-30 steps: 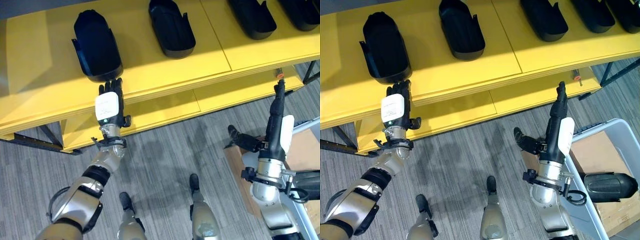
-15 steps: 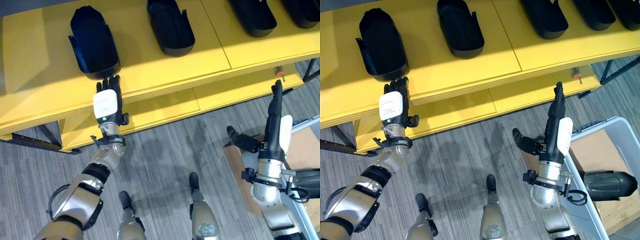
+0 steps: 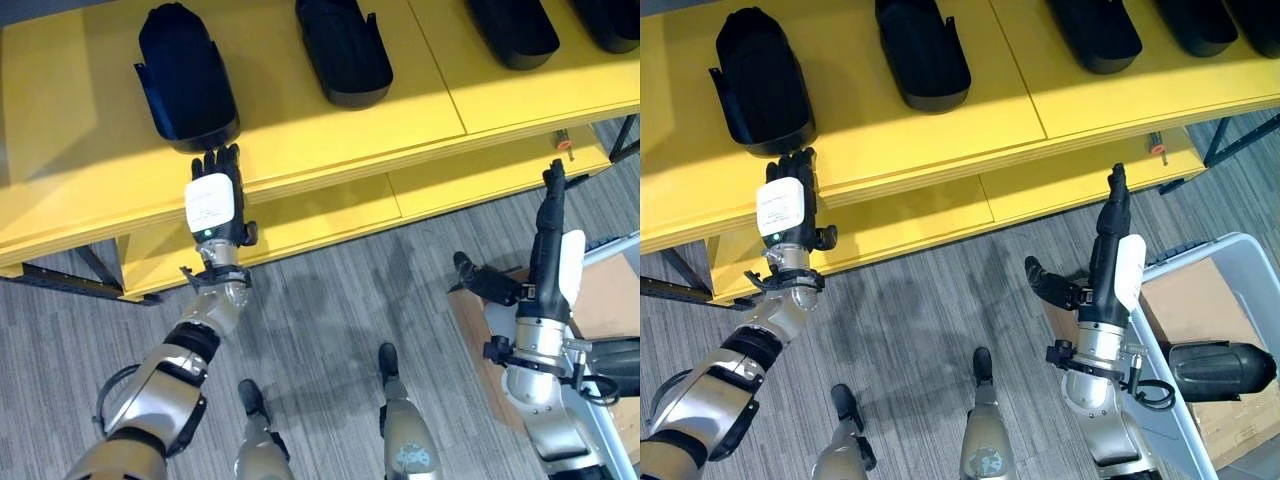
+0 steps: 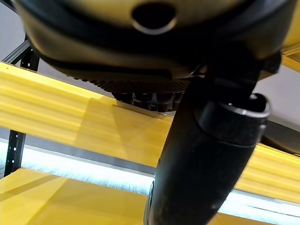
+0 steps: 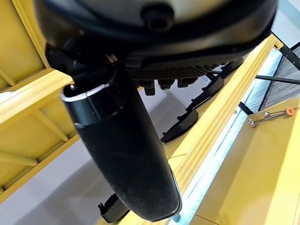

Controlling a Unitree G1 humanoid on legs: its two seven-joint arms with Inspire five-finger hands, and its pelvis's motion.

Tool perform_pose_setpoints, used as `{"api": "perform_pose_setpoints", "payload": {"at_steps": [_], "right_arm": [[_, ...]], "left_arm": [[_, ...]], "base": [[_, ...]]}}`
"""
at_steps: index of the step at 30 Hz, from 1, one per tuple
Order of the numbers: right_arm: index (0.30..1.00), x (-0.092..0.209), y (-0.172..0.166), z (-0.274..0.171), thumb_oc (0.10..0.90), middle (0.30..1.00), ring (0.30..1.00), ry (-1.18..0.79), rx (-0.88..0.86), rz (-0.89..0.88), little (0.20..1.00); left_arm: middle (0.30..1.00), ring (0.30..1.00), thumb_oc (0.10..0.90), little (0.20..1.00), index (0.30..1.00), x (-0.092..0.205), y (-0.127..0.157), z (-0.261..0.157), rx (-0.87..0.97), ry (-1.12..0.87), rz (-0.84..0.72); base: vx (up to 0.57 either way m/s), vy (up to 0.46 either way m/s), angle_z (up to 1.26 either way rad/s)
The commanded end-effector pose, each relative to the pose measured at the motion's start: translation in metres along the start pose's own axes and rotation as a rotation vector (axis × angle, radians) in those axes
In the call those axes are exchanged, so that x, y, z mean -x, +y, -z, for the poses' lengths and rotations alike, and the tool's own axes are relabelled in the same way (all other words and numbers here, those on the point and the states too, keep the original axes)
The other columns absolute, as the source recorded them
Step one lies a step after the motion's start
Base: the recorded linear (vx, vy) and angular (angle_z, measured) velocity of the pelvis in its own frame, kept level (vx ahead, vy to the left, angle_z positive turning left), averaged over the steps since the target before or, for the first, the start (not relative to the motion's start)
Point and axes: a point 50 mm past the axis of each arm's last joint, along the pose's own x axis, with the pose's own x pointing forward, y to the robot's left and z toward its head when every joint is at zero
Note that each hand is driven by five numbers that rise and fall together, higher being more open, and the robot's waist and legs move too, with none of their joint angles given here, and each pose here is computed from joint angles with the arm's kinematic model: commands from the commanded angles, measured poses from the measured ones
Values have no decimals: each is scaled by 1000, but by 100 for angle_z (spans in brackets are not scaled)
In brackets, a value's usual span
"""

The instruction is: Move parts from the plastic box to the shelf.

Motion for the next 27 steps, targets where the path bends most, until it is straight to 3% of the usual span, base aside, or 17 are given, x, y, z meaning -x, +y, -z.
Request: {"api": "perform_pose_setpoints", "payload": {"at_steps": [1, 27], "right_arm": [[1000, -29, -28, -35, 900, 1000, 1000, -236, -61, 167, 1000], [1000, -30, -30, -35, 900, 1000, 1000, -242, -55, 162, 1000]], "left_arm": [[1000, 1000, 900, 1000, 1000, -35, 39, 14, -10, 65, -108], [1000, 1000, 900, 1000, 1000, -38, 42, 17, -24, 67, -105]], "base": [[0, 0, 0], [0, 0, 0]]}}
